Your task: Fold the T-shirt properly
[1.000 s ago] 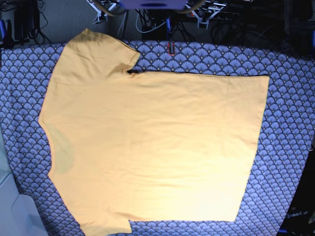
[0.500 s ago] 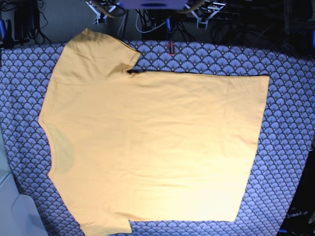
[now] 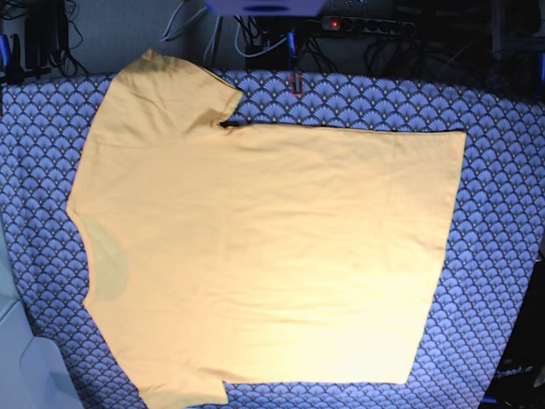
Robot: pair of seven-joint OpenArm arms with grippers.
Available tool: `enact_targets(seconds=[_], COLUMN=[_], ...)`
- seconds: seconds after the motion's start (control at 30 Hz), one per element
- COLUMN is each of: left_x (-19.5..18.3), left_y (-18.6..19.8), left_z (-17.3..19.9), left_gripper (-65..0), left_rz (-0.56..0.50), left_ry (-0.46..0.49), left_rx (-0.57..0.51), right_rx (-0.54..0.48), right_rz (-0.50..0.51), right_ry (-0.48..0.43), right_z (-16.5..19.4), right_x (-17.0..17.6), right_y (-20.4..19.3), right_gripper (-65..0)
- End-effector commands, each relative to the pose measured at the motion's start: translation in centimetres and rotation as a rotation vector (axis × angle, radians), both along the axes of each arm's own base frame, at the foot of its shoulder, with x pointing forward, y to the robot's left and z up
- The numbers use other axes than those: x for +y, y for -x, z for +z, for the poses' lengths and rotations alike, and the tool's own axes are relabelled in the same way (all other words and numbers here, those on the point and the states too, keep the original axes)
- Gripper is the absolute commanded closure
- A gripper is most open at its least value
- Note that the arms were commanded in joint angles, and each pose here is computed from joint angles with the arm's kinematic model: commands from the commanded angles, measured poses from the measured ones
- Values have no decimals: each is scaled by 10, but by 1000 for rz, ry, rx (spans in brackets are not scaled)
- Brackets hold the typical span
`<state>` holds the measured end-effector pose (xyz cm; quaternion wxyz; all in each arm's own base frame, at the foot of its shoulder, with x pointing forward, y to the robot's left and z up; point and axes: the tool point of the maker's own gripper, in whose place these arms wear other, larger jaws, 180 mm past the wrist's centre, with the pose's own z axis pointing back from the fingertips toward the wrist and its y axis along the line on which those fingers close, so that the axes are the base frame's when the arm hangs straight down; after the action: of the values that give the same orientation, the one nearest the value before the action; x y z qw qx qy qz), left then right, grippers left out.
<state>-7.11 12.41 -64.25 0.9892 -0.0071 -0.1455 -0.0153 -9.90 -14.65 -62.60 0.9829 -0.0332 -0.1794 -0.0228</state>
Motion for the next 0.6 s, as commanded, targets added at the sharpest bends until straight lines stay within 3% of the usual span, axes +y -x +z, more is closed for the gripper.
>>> enact_targets(seconds=[0.0,0.27,0.57], left_x=[4,15,11], left_y=[13,48,81], left_z=[5,43,100], left_gripper=[0,0,0], left_rz=[-2,-12,-16], left_ry=[-3,-10,11], left_rx=[-11,-201,-409], right_rx=[-2,-214,-330], right_rz=[-5,34,80], right_ry=[6,46,82], right_z=[7,58,98], right_x=[-8,-23,-43], right_y=[18,48,70], right_gripper=[0,0,0])
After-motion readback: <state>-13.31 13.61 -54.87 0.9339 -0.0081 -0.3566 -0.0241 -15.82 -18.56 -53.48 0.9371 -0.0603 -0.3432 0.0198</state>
